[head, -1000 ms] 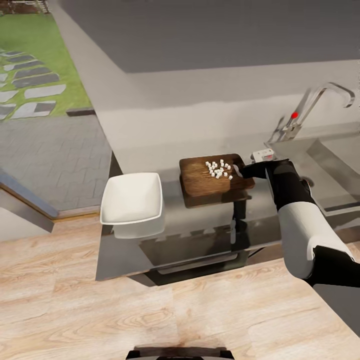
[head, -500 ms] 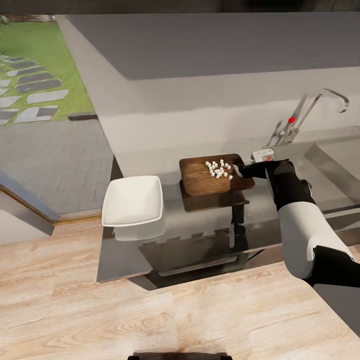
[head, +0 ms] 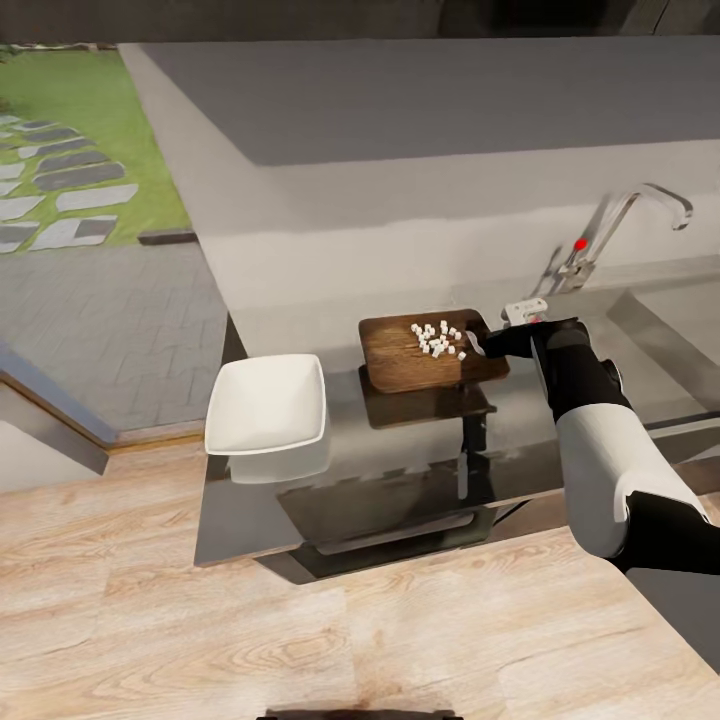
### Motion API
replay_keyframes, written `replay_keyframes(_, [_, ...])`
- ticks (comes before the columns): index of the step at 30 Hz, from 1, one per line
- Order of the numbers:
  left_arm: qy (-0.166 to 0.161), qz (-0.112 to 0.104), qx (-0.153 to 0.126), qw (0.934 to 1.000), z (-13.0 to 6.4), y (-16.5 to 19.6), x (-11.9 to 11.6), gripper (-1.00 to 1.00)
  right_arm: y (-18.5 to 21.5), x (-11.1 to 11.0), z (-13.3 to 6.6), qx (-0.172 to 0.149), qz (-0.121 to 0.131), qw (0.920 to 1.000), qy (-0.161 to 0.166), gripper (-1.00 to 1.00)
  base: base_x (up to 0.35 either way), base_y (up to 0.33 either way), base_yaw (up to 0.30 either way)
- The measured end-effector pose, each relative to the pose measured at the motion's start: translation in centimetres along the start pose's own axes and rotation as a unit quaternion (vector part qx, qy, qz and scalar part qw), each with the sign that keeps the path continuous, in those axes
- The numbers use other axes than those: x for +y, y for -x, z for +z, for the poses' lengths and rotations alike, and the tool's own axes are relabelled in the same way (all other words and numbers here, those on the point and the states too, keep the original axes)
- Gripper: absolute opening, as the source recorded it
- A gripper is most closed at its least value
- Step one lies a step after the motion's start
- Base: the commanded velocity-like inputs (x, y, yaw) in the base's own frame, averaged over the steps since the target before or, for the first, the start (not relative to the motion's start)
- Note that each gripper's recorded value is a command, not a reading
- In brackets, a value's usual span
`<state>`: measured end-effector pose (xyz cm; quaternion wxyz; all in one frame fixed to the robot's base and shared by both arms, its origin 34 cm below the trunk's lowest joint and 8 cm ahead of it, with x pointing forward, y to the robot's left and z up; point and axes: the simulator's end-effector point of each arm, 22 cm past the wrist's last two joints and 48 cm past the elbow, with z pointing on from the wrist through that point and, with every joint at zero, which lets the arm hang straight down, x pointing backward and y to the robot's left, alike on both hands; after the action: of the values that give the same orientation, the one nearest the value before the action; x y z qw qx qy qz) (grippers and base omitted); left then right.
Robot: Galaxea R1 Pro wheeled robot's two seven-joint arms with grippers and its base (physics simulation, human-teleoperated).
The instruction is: In the kitchen, take the Vidalia onion out of the sink, dice it on the chopping board with the paring knife, put the diced onion into the bowl on the countertop, then place both the paring knife and the chopping board into the sink.
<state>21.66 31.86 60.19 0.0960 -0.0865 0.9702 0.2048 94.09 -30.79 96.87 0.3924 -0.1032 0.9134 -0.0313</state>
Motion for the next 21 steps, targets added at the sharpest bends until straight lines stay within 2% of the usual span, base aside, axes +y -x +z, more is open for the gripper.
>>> replay_keyframes(6, [0.0, 0.0, 0.0, 1.0, -0.02, -0.01, -0.04, 1.0, -0.32, 0.12, 0.01, 0.008, 0.0, 1.0, 0.0, -1.0, 0.0, 0.0, 0.0])
replay_keyframes(10, [0.0, 0.0, 0.0, 1.0, -0.02, -0.01, -0.06, 1.0, -0.25, 0.95, 0.07, 0.014, -0.023, 0.9996, 0.001, -1.0, 0.0, 0.0, 0.0])
replay_keyframes(21, [-0.001, -0.001, -0.002, 1.0, -0.03, 0.19, -0.05, 1.0, 0.06, 0.74, -0.25, 0.013, -0.026, 0.9996, -0.002, -1.0, 0.0, 0.0, 0.0])
